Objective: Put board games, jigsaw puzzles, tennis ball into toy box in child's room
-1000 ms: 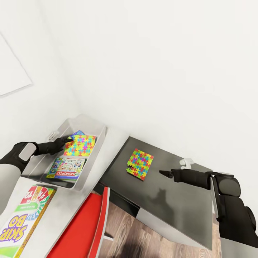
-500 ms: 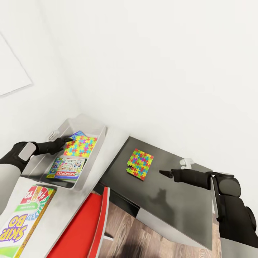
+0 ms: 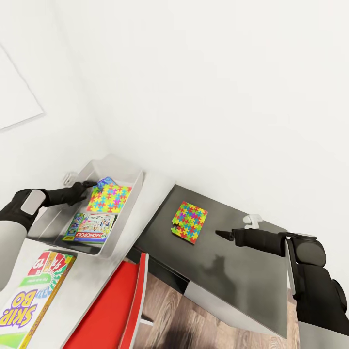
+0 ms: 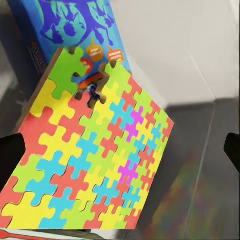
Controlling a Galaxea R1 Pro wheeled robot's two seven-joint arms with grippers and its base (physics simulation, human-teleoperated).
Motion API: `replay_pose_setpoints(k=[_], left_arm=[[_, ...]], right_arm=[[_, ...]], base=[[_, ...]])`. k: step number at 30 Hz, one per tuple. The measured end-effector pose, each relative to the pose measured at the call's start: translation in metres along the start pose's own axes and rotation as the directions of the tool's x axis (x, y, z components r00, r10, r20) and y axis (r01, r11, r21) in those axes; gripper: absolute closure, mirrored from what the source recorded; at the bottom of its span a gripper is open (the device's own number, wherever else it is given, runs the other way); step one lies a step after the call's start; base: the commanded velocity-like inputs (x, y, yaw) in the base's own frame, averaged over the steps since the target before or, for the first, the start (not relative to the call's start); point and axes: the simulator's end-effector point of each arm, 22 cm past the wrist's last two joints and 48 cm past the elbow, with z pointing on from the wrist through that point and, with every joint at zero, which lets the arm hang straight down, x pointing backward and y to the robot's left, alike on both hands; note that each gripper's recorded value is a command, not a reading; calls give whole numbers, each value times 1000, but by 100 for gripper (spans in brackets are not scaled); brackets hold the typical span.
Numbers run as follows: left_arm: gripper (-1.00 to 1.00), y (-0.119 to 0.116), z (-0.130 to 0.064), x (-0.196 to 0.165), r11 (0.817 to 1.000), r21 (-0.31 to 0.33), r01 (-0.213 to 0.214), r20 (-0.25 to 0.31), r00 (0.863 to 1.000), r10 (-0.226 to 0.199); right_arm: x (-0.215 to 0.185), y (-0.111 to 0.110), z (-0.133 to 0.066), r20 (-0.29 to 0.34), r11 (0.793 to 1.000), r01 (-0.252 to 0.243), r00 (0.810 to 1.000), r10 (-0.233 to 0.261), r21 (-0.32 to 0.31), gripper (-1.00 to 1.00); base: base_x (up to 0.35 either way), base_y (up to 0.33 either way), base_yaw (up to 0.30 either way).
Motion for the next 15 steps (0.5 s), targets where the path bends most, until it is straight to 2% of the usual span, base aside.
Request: replay_pose_setpoints(k=[7, 15], left_arm=[[-100, -17, -5, -9, 999, 32, -18, 10, 1000, 18], [-100, -35, -7, -13, 996, 89, 5, 23, 1000, -7]], right_arm=[[0, 0, 0, 0, 1000, 0, 1000, 0, 0, -100], [0, 0, 0, 0, 1000, 0, 1000, 0, 0, -100]], base=[[0, 0, 0], [0, 0, 0]])
